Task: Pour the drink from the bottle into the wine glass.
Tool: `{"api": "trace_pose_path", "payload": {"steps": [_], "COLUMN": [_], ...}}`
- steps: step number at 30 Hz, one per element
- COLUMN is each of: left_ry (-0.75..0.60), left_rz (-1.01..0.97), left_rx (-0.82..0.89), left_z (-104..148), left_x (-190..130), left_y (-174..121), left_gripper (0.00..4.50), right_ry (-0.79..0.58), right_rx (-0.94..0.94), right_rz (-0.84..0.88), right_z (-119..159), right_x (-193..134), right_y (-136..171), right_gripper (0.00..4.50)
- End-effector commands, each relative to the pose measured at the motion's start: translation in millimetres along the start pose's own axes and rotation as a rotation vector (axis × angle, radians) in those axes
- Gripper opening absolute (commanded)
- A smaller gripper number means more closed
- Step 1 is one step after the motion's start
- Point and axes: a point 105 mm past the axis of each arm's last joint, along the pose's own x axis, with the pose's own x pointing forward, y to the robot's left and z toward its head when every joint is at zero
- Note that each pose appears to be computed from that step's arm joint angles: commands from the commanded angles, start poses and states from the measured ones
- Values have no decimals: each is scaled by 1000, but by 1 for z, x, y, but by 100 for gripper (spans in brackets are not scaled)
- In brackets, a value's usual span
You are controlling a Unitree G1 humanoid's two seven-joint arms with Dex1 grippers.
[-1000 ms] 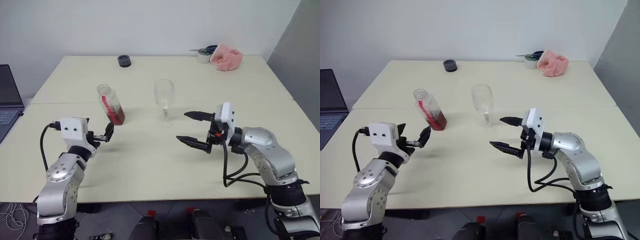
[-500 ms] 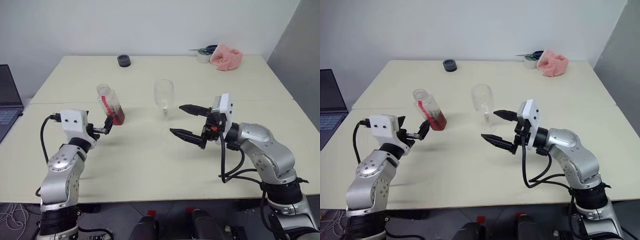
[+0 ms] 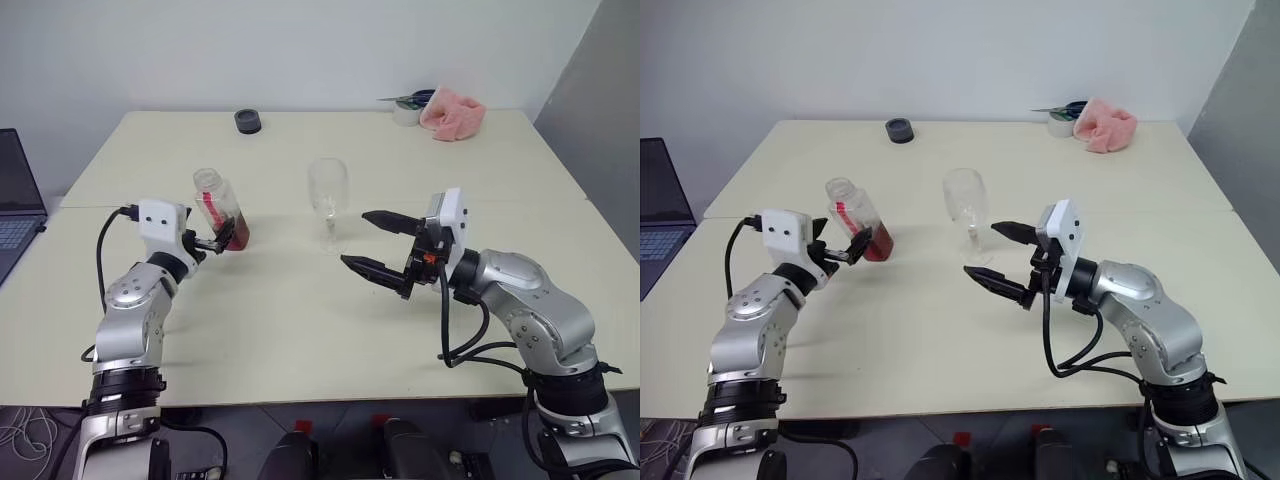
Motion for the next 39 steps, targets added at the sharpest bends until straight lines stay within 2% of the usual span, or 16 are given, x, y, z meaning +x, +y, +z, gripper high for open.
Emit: {"api": "trace_pose_path", "payload": {"steps": [1, 10, 16, 19, 20, 22, 28, 30, 34, 39], "left_ry": [-52, -67, -24, -51, -64, -86, -98, -93, -92, -170], "left_rz": [-23, 13, 8, 13, 27, 57, 100, 101, 69, -38], "left_rx": [29, 37, -26, -30, -27, -39, -42, -34, 30, 223], "left_z": [14, 12, -21, -20, -16, -9, -6, -9, -5, 37], "left_x": [5, 17, 43, 53, 55, 60, 58, 55, 55, 69], "left_y": [-4, 1, -12, -14, -12, -5, 11, 13, 7, -19], "left_gripper": [450, 450, 450, 450, 411, 365, 180, 159, 159, 159], "right_ry": [-37, -37, -48, -46, -45, -51, -51, -52, -51, -52], "right_rx": [-52, -59, -63, -65, -65, -54, -61, -59, -63, -84], "right_rz": [-2, -15, -14, -15, -16, -30, -54, -58, -61, -78], "right_z": [18, 20, 24, 23, 23, 23, 23, 23, 23, 25], "right_x": [-2, -3, 1, 1, 1, 0, -2, -2, -2, -2], "right_y": [1, -1, -2, -2, -2, -4, -5, -4, -5, -9], "right_gripper": [444, 444, 444, 444, 450, 450, 450, 450, 450, 450]}}
